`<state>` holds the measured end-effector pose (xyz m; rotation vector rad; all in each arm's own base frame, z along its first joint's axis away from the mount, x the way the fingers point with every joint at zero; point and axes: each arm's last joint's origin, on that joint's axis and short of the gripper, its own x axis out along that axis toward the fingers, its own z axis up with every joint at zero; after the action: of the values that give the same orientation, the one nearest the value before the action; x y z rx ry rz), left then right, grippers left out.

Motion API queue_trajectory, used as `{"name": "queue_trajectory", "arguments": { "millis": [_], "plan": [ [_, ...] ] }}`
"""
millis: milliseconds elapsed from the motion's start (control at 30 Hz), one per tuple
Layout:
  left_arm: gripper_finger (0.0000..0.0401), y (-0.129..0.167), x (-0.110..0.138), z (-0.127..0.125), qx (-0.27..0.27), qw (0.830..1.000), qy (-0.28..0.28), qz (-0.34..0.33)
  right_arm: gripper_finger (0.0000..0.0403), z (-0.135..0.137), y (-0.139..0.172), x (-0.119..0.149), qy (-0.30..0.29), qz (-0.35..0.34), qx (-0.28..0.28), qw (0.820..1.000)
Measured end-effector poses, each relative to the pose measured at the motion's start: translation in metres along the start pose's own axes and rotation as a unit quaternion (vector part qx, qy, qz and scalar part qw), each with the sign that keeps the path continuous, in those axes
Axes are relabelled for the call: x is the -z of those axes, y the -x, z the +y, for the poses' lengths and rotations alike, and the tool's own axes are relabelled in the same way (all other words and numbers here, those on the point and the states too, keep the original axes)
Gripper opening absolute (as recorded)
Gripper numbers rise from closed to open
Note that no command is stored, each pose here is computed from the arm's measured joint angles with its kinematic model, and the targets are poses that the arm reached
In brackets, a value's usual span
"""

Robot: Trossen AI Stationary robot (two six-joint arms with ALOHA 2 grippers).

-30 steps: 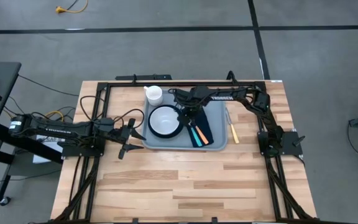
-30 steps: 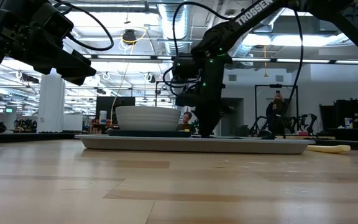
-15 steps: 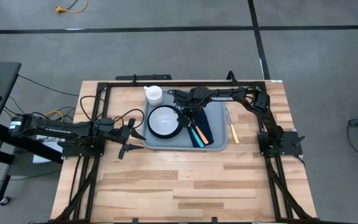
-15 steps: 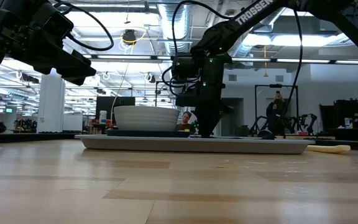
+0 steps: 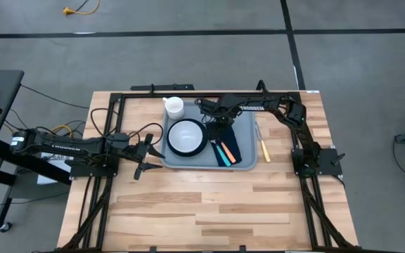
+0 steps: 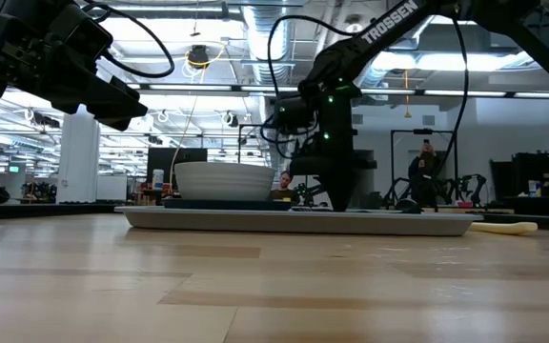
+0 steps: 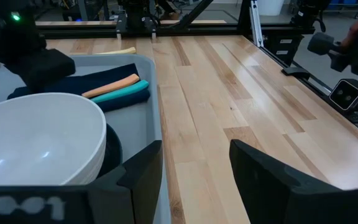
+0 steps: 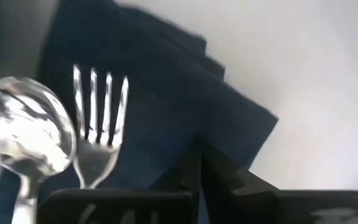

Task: Set up tray
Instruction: Adjust the blue napkin on the gray tray

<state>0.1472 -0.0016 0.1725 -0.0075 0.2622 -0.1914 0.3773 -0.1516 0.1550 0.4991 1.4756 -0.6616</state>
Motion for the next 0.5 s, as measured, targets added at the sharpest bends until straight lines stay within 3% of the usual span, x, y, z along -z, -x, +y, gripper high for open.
{"name": "queue_trajectory", "arguments": {
  "millis": [233,500],
  "plan": [
    [0.0176,0.000,0.000,0.000,0.000,1.000,0.000,0.000,0.0000,-0.004,-0.011,0.006,-0.009,0.015,0.007,1.000],
    [0.0176,0.000,0.000,0.000,0.000,1.000,0.000,0.000,0.0000,-0.015,-0.013,0.004,-0.061,0.015,0.039,0.997]
  ]
}}
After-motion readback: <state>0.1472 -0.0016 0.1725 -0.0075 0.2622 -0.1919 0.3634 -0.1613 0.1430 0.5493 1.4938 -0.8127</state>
